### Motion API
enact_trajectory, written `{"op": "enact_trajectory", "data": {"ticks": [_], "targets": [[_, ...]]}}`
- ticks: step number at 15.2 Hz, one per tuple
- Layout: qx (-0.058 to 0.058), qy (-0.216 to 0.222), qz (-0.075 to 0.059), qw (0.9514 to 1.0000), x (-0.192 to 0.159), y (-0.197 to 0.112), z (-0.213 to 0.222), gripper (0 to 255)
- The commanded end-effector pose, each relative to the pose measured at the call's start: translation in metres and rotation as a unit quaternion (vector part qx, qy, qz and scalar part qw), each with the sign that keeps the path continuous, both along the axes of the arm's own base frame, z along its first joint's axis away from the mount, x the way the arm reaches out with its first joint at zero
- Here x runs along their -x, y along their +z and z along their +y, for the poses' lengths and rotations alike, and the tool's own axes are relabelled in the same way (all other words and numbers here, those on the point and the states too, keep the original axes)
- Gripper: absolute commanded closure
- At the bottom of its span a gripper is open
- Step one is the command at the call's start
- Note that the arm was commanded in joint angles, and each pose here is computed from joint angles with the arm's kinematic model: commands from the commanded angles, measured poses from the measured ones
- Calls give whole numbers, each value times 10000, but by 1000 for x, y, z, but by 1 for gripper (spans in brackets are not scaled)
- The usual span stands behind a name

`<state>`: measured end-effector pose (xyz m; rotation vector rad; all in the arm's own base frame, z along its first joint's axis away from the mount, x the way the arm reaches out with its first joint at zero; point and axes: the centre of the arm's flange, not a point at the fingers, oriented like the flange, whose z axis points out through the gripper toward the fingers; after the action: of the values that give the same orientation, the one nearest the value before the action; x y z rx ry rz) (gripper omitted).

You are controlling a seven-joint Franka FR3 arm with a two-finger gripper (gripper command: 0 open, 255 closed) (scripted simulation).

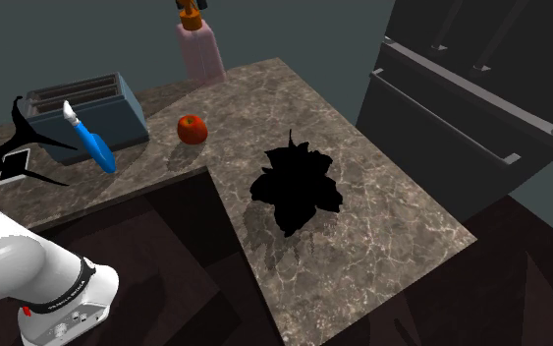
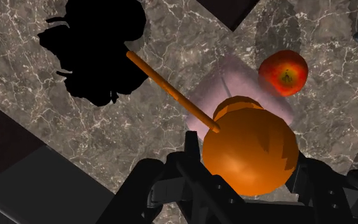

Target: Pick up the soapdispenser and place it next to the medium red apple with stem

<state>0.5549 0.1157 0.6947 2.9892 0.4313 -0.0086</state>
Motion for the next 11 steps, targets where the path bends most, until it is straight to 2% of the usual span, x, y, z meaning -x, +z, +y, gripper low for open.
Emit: {"op": "enact_trajectory", "data": {"ticks": [1,11], "targets": [[0,-8,2,10000,-3,5,29,255],[0,-8,2,10000,-3,-48,29,255]]}}
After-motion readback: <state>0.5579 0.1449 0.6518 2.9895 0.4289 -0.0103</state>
